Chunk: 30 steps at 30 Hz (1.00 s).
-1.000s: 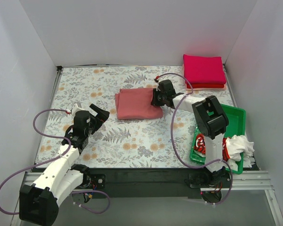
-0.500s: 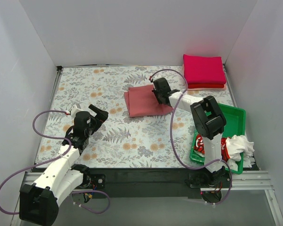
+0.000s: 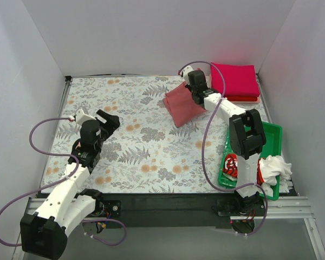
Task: Fold and stack the t-shirts
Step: Neatly place the folded tshirt to the corner
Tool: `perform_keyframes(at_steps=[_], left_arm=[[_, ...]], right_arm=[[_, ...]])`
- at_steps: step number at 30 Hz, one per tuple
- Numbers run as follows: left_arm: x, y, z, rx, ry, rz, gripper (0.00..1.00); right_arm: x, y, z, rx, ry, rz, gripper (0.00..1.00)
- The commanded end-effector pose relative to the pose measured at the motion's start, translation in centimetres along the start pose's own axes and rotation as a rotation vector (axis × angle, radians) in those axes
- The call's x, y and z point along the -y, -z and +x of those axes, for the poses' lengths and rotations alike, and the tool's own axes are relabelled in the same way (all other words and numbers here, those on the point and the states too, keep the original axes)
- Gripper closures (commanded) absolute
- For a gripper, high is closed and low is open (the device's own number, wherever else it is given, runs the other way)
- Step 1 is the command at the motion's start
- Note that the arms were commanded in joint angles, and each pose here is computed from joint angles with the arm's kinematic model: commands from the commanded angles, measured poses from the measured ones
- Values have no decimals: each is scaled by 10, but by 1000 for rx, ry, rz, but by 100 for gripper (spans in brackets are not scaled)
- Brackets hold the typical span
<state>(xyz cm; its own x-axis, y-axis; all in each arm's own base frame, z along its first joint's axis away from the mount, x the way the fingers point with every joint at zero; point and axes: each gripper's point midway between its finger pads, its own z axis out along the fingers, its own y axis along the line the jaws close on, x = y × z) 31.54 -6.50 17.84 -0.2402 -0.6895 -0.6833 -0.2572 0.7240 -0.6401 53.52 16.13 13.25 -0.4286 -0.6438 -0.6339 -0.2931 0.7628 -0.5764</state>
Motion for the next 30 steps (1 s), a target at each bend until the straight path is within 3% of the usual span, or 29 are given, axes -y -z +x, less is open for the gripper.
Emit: perform_keyframes(at_steps=[1, 16, 30], left_arm=[[37, 5, -51, 132, -29, 50, 24], [69, 3, -66, 108, -68, 105, 19], [80, 2, -70, 106, -69, 136, 18]], right_arm=[[82, 26, -53, 139, -21, 147, 99], [215, 16, -73, 233, -156, 321, 99], [269, 52, -111, 386, -241, 373, 99]])
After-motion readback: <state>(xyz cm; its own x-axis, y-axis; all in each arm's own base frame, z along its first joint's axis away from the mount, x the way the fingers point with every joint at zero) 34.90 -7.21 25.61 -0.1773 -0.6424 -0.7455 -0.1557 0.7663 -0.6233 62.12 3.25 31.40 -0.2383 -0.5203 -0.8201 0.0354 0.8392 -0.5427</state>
